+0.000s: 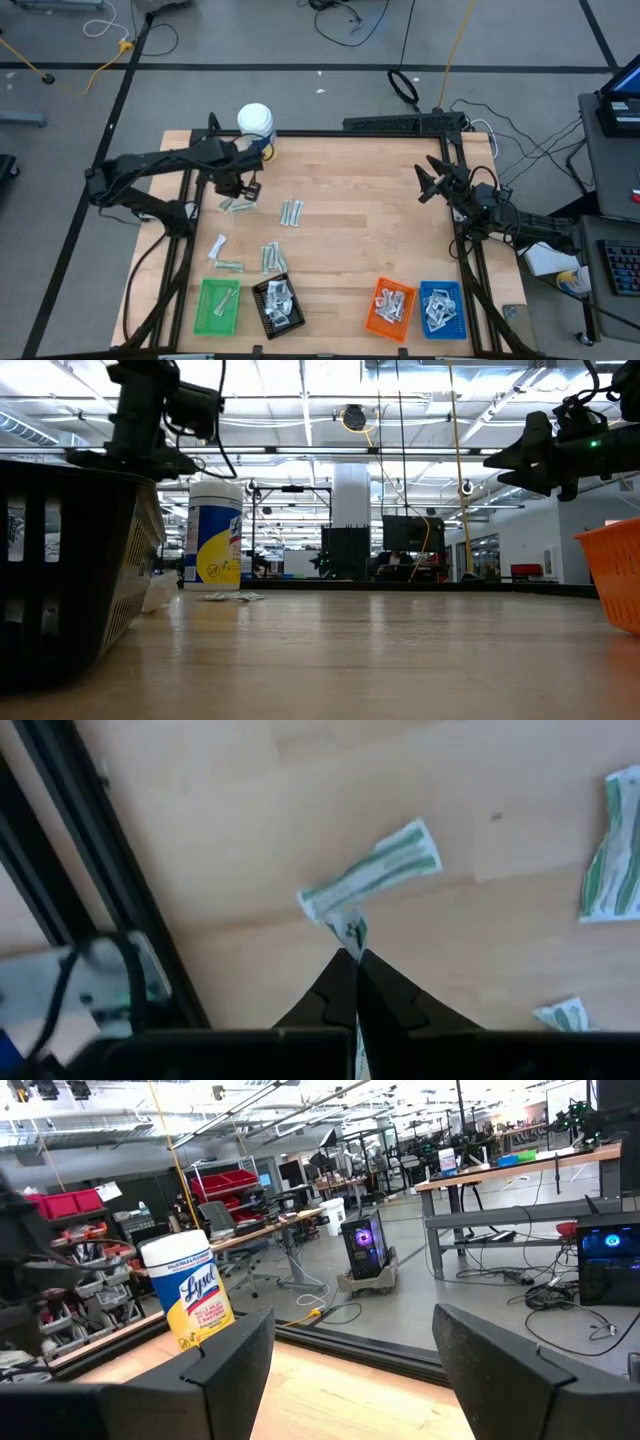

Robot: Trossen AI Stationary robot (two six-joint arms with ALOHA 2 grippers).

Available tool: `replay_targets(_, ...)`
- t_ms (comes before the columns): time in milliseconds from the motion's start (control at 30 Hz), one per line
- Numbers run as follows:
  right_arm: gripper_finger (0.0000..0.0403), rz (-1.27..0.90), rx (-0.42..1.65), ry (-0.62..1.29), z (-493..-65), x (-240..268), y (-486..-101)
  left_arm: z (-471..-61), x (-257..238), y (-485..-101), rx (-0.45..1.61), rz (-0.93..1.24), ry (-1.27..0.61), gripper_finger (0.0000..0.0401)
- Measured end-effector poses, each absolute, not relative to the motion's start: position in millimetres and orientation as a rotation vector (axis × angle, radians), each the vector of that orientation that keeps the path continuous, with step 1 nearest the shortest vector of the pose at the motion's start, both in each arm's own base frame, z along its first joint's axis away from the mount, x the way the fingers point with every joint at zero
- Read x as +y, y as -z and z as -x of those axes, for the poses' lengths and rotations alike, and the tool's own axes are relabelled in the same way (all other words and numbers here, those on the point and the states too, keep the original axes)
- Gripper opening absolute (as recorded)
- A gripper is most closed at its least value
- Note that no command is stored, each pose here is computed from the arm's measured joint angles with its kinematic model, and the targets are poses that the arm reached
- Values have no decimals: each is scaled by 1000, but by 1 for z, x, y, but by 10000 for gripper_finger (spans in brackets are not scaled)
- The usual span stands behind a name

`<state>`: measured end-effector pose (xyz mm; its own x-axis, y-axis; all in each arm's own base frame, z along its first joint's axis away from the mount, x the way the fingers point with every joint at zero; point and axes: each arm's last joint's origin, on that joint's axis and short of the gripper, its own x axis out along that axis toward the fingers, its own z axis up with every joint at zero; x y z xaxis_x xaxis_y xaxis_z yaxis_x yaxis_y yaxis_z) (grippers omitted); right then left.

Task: Pick & Place First Aid Supplies
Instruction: Put the bandage into the green bin

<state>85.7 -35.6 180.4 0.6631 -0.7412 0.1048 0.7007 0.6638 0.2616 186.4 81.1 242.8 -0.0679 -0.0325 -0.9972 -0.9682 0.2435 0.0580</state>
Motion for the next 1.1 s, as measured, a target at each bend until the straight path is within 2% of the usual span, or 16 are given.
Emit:
replay_targets(167, 267, -206, -210, 822, -86, -36, -180, -187, 42, -240, 1408, 1084, -1052, 1)
replay_targets(433, 267, -206, -209, 822, -86, -36, -180, -184, -47, -240, 1440, 1124, -1064, 1)
replay_targets(700, 267, -206, -210, 821, -86, -36, -180, -171, -120, -236, 1364, 1250, -1061, 1)
replay_targets(1100, 267, -206, -209, 821, -86, -36, -180, -167, -189, -201, 1391, 1287, -1042, 0)
